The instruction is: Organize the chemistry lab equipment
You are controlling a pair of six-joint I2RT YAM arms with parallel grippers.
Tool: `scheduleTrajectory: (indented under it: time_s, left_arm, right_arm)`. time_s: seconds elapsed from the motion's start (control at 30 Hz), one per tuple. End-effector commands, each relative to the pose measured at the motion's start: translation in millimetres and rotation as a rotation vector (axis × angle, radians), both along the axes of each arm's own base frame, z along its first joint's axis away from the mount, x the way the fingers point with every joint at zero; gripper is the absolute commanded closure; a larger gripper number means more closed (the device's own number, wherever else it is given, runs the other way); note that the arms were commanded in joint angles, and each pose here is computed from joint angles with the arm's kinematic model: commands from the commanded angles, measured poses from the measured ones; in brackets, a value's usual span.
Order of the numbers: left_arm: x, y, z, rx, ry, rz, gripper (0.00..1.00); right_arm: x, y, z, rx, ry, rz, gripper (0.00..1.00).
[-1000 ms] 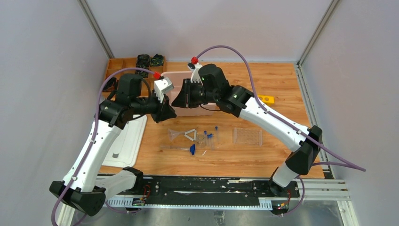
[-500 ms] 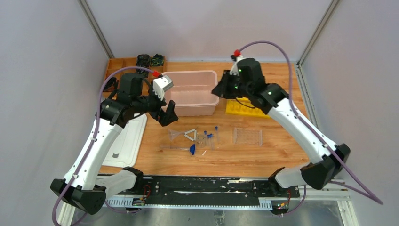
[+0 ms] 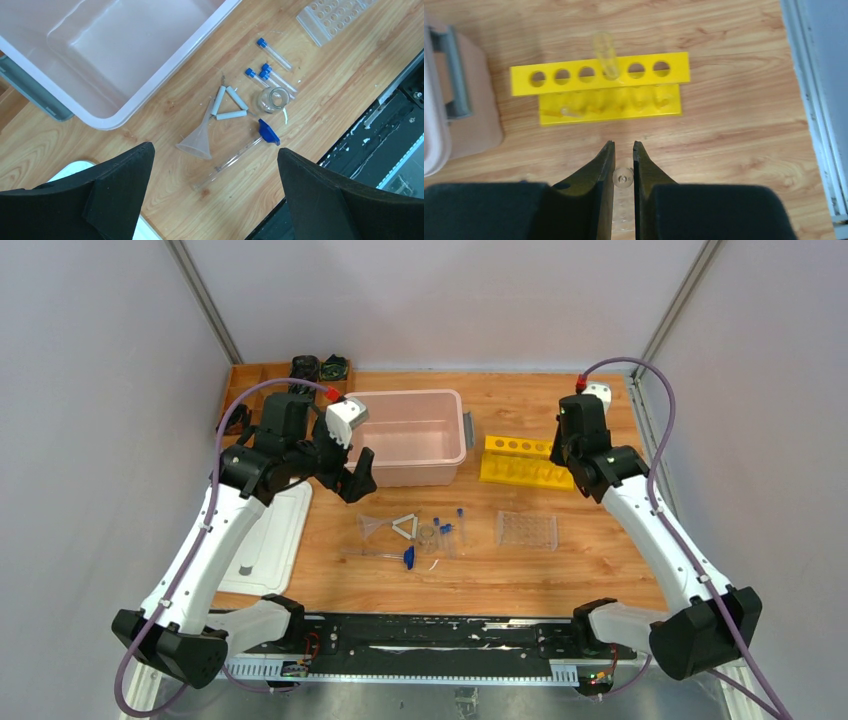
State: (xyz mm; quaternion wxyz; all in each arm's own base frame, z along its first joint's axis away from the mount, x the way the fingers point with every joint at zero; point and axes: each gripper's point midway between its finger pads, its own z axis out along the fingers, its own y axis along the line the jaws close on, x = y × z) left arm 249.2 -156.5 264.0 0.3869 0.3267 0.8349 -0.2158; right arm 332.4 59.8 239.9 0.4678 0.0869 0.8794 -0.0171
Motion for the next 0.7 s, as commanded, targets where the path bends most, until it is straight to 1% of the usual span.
scheduleTrajectory:
  time_s: [0.0,0.3,0.67]
  left_arm:
    - [5.6,1.8,12.9,-0.002,-0.042,0.017,0.0]
    - [3.7,3.0,8.4,0.009,-0.03,0.015,0.0]
    - [3.7,3.7,6.9,0.016,-0.029,0.012,0.0]
  right_arm:
    - [10.7,-37.5,-3.7,-0.103,-0.053,-0.13,1.0]
    - [37.8,-36.3,-27.1,-0.089,-0.148,-0.145,1.0]
    - [53.5,-33.2,-49.6,-0.102,-0.128,-0.148,1.0]
